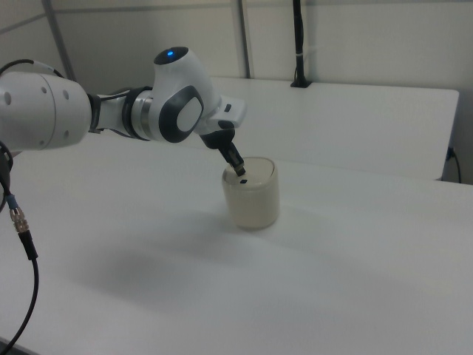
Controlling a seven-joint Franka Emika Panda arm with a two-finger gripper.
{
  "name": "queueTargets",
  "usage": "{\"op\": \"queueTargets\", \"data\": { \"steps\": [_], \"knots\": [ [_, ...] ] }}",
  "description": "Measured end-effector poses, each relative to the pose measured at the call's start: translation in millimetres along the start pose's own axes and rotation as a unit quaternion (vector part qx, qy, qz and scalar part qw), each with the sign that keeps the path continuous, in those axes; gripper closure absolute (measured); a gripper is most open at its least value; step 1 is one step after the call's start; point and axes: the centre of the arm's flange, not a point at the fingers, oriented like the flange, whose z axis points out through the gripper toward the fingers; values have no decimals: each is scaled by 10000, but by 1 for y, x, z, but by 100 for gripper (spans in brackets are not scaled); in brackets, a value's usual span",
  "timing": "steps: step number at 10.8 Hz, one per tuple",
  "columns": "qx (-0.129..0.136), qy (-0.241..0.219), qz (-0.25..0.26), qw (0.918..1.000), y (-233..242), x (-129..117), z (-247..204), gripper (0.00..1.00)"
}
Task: Close the trash bin
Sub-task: 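Lift the gripper up off the closed lid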
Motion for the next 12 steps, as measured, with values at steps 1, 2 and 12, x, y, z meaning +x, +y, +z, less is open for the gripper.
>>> {"op": "queueTargets", "data": {
  "steps": [1, 2, 12],
  "knots": [
    [0, 0, 0, 10000, 0, 0, 0, 99],
    [0, 1, 0, 10000, 0, 0, 0, 99],
    [-86, -239, 183, 9995, 17, 0, -140, 99]
  ]
}}
